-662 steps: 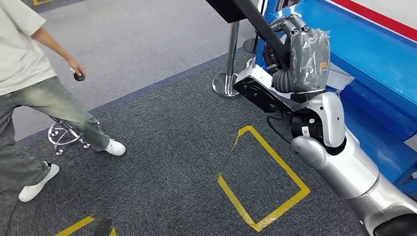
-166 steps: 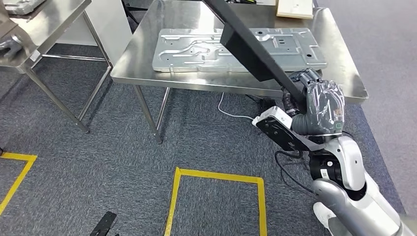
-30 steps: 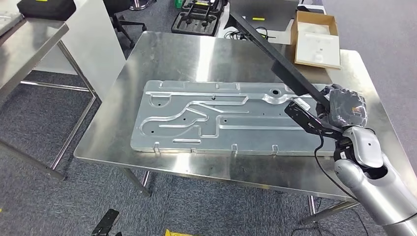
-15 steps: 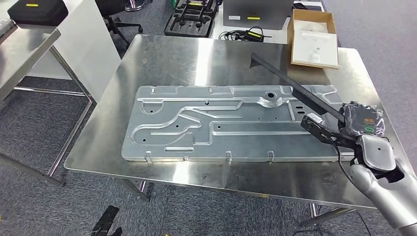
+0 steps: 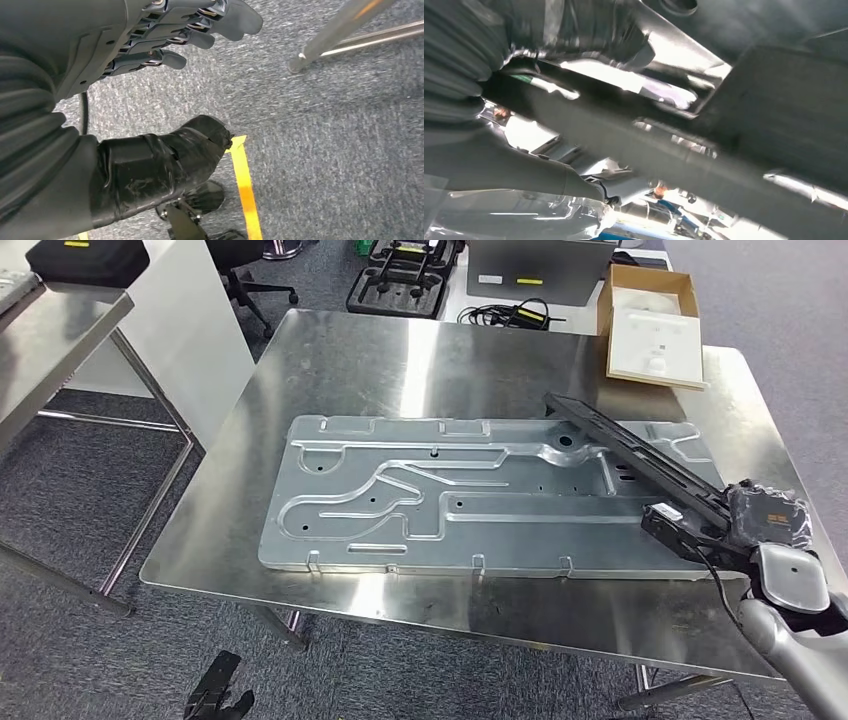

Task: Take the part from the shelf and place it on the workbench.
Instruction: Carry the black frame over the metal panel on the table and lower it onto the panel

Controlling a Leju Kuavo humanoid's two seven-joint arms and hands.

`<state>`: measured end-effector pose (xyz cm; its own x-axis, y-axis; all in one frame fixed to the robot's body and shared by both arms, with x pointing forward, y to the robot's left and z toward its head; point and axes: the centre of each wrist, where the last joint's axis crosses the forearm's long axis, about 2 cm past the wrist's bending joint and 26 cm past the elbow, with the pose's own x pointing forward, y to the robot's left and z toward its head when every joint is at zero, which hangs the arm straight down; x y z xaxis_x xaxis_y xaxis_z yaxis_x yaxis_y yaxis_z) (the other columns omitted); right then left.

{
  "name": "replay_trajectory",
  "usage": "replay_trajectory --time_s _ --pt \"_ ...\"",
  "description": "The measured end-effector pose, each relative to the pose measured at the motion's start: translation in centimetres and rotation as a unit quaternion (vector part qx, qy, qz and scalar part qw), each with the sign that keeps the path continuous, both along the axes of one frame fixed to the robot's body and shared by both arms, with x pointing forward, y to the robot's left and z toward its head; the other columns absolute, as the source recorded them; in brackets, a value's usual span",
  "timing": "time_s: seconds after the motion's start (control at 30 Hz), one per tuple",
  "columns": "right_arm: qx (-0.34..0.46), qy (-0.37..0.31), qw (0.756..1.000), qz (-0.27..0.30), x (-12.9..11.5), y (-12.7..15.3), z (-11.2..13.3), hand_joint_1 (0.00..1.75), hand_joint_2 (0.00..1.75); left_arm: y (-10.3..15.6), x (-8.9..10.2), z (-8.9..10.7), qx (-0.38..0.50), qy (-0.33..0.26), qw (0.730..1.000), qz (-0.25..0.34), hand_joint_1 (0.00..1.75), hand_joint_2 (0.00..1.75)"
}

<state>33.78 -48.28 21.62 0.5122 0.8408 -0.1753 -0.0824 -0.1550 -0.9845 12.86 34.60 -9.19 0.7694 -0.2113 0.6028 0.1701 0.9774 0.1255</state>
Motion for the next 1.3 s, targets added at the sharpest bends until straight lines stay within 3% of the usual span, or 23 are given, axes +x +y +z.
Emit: replay_trajectory --time_s 0.07,0.23,0.43,0.7,0.83,1.17,1.3 --pt "-0.002 0.004 1.000 -0.003 -0.1 -0.3 -0.2 0.00 0.00 0.1 0.0 0.0 0.000 -0.001 1.000 -0.002 0.00 0.00" --pt "0.007 0.005 1.000 -0.008 -0.2 -0.6 -0.3 0.00 0.00 0.1 0.1 0.0 0.001 -0.002 1.000 -0.005 0.00 0.00" --pt "0.085 -0.019 0.996 -0.017 -0.5 -0.8 -0.5 0.00 0.00 0.2 -0.1 0.0 0.012 0.004 1.000 0.009 0.00 0.00" --pt "0.143 -0.059 0.988 0.005 0.3 0.5 1.2 0.00 0.00 0.4 0.2 0.1 0.047 0.031 0.998 0.035 0.00 0.00" --pt "0.184 -0.077 0.979 0.033 1.2 2.1 2.5 0.00 0.00 0.2 0.3 0.1 0.051 0.045 0.997 0.037 0.00 1.75" --pt "0.304 -0.122 0.938 0.114 2.7 6.9 6.1 0.00 0.00 -0.1 0.0 0.0 0.053 0.051 0.997 0.037 0.00 1.75" --pt "0.397 -0.115 0.903 0.120 3.2 8.9 7.1 0.00 0.00 0.0 -0.1 0.0 0.054 0.048 0.996 0.046 0.00 1.75"
